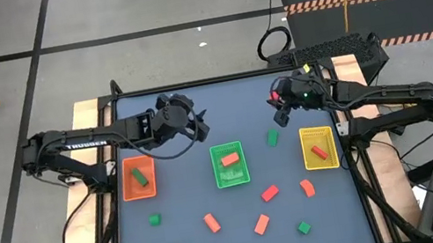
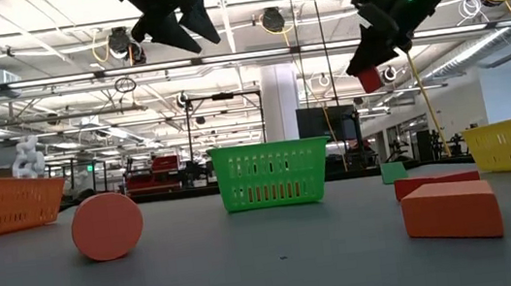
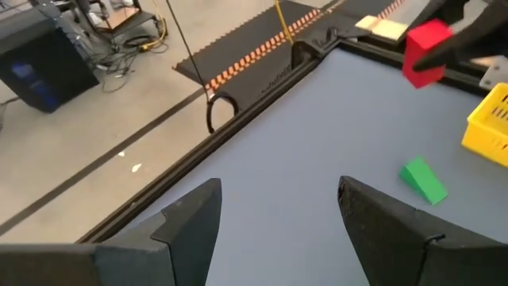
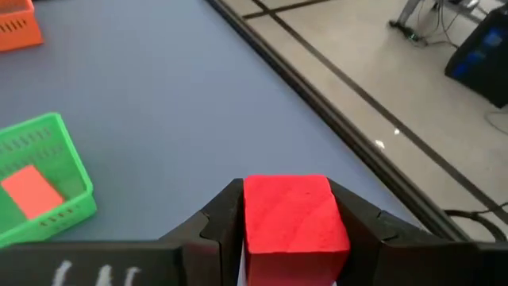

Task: Sort & place blocks by color
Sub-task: Put the red block into the yellow bin

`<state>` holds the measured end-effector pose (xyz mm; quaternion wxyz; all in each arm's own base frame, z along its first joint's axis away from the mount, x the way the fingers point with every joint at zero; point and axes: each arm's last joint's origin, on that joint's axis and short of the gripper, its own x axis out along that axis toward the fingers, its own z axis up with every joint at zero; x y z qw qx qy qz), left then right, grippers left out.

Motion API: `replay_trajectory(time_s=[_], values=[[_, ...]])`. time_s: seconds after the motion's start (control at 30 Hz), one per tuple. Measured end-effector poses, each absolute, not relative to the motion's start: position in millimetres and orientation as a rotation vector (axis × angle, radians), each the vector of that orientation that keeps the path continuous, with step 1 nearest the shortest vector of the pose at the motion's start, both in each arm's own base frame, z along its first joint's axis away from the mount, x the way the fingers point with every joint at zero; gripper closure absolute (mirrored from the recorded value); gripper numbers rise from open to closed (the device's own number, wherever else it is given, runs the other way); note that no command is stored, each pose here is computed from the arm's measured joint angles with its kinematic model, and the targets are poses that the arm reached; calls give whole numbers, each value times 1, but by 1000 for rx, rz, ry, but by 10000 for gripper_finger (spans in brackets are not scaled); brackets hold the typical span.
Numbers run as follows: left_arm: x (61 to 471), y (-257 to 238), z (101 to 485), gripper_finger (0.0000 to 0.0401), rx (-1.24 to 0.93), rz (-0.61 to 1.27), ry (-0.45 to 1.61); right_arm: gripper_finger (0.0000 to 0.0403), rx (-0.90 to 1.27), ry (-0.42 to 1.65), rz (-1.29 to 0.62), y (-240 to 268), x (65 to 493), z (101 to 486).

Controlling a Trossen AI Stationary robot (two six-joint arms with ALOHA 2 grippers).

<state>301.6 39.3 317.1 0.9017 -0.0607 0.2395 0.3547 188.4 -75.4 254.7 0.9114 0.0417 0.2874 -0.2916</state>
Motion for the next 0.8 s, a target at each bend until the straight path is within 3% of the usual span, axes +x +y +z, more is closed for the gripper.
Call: replay_trajectory(time_s=[0.8], values=[[303, 27, 317, 148, -167, 723, 469, 278, 60, 607, -484, -56, 194, 254]])
